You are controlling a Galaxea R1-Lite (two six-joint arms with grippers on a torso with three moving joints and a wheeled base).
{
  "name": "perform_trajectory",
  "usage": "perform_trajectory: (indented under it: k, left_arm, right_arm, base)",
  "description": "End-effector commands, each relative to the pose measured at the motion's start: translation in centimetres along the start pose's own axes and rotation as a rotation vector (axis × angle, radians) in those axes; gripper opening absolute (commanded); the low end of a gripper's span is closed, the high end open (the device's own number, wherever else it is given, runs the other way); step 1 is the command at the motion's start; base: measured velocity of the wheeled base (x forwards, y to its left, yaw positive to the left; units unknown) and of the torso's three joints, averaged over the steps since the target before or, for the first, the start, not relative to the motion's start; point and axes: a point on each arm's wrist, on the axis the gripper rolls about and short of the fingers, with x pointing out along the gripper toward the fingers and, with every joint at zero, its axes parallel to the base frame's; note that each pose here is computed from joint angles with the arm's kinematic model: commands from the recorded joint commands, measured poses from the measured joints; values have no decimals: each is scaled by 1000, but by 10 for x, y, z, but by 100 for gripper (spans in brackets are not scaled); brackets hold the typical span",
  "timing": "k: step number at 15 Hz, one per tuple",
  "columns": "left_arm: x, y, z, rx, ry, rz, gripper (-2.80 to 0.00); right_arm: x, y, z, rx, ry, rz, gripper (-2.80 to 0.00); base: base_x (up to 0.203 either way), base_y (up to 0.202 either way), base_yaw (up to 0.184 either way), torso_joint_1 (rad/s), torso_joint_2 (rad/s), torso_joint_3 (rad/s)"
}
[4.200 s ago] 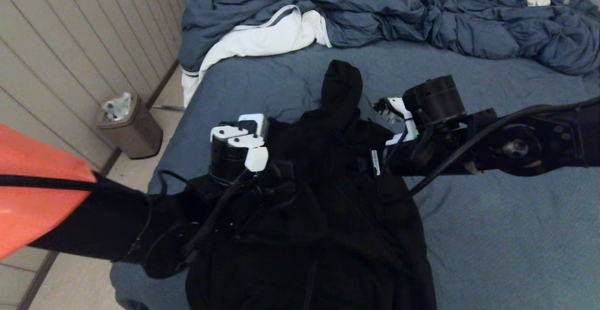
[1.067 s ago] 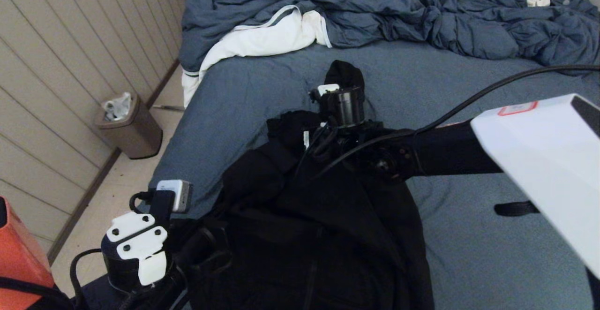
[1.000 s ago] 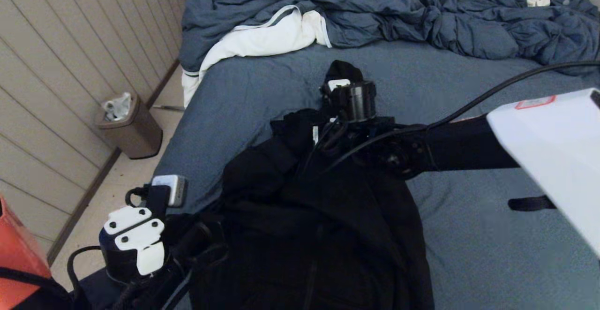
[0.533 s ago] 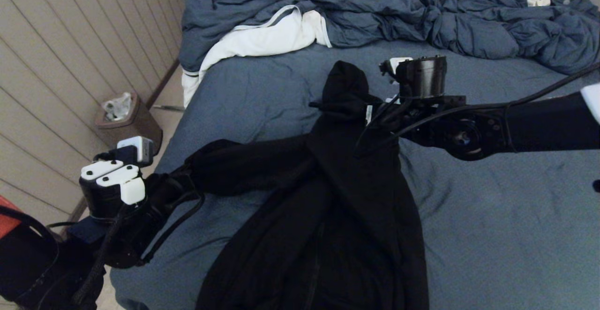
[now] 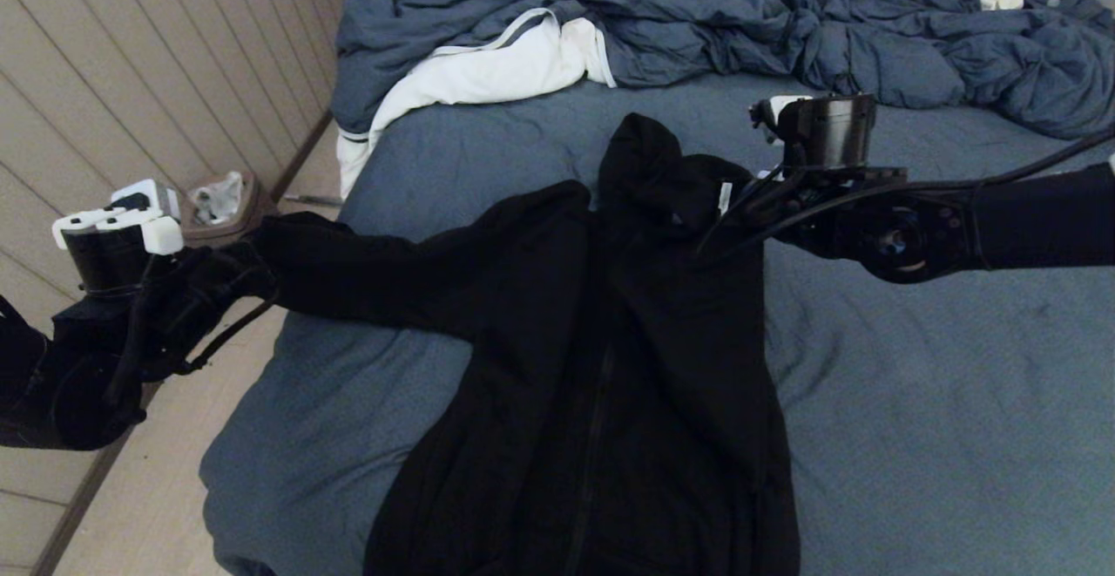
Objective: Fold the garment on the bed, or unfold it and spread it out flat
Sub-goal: Unfold the black sweatshirt
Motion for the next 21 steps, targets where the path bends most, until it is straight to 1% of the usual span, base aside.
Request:
perform_trajectory:
  k: [1,2,3,5,8,10,12,14,16,18,20,21]
  left_arm:
    - [9,19,16,-11,-52,59,-280]
    - [12,28,21,-13,-61,71,-280]
    - [14,36,25,-14,-61,66,-280]
    - [15,48,29,-15,-58,79,-280]
    - [14,53,32,-15,-67,94,-280]
    - [15,57,35,-16,-77,103,-280]
    - [15,64,37,-16,-75,98,-280]
    - [17,71,41,-18,-79,99,-280]
    - [17,75,41,-17,-81,108,-280]
    - [19,77,42,-17,-84,113,-280]
    - [22,79,39,-17,-76,111,-280]
    - [23,79,40,-18,-76,106,-280]
  right_arm:
    - [2,-15,6,15,-17,-38,-280]
    - [3,-28,12,25,-29,-68,-280]
    - [4,-42,16,34,-40,-102,-280]
    - [7,-77,24,51,-59,-191,-280]
    - [11,-132,27,68,-63,-330,-280]
    - [12,-158,15,73,-22,-386,-280]
    - [11,-181,1,81,23,-441,-280]
    - [10,-196,-11,86,46,-478,-280]
    - [9,-209,-27,79,46,-508,-280]
    - [3,-229,-43,56,34,-559,-280]
    - [-2,-246,-48,19,1,-600,-280]
    - [-4,-254,-49,10,3,-620,-280]
  base:
    - [0,0,0,0,0,0]
    - [0,0,0,0,0,0]
    - [0,0,0,0,0,0]
    - [0,0,0,0,0,0]
    - [0,0,0,0,0,0]
    - [0,0,0,0,0,0]
    - [0,0,0,0,0,0]
    - [0,0,0,0,0,0]
    - [0,0,0,0,0,0]
    - [0,0,0,0,0,0]
    - [0,0,0,0,0,0]
    - [0,0,0,0,0,0]
